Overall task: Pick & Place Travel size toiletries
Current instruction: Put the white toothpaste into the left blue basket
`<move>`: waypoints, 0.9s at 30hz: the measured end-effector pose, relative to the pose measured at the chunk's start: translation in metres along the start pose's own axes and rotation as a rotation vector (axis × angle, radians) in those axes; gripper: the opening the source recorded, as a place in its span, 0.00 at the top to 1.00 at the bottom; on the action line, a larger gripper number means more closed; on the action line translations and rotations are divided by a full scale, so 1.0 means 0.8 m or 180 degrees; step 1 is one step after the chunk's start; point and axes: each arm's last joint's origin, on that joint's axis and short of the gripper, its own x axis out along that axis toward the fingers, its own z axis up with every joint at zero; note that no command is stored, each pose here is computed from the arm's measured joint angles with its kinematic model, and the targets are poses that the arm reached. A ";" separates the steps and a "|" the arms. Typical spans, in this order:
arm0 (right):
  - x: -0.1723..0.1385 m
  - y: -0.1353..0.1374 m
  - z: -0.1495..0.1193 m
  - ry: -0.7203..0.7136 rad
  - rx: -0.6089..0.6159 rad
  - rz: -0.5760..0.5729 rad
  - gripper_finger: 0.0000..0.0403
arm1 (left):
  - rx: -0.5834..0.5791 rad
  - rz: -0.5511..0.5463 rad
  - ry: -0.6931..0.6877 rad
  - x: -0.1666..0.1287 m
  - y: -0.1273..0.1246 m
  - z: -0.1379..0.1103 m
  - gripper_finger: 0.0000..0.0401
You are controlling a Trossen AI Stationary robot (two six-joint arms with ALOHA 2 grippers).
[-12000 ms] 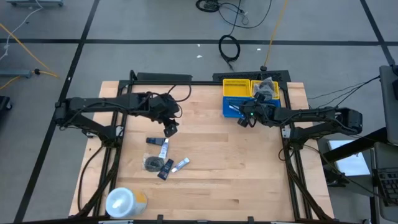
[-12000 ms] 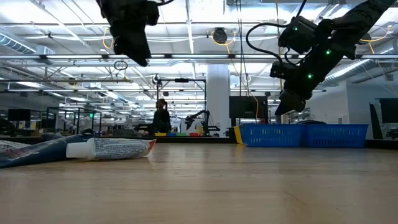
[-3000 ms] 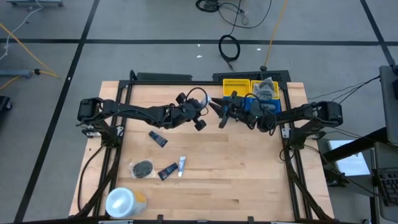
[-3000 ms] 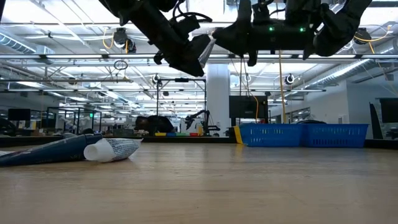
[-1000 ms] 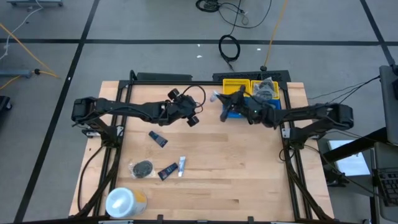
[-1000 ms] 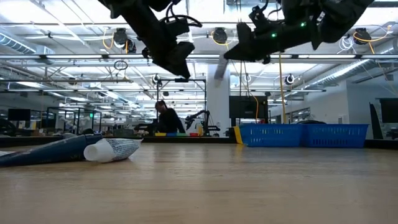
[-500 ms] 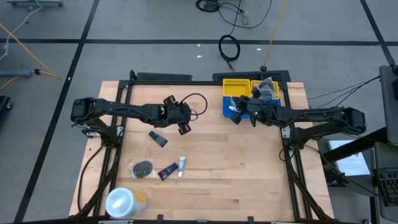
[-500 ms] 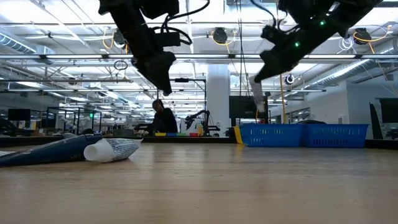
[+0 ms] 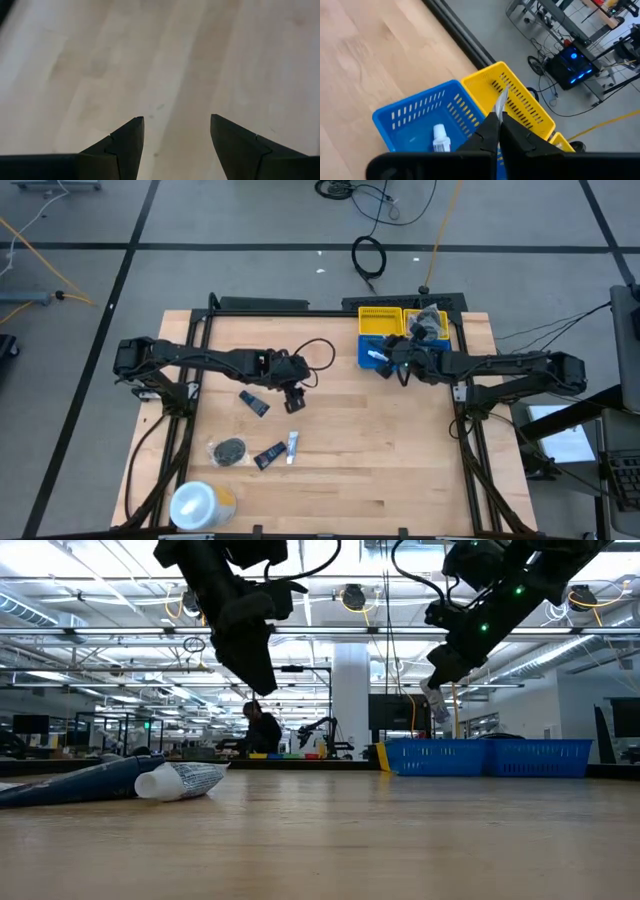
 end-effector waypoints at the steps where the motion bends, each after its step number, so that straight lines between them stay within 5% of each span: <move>1: 0.000 0.000 -0.001 0.0024 -0.0021 0.0003 1.00 | 0.0001 -0.0033 0.0013 0.000 -0.001 0.000 0.44; 11: 0.002 0.001 -0.013 0.0146 -0.0082 0.0003 0.96 | 0.0076 -0.0098 0.0119 -0.002 -0.015 -0.007 0.44; 27: 0.007 0.005 -0.023 0.0035 -0.0121 -0.0009 0.67 | 0.0004 -0.0127 0.0161 -0.004 -0.024 -0.011 0.44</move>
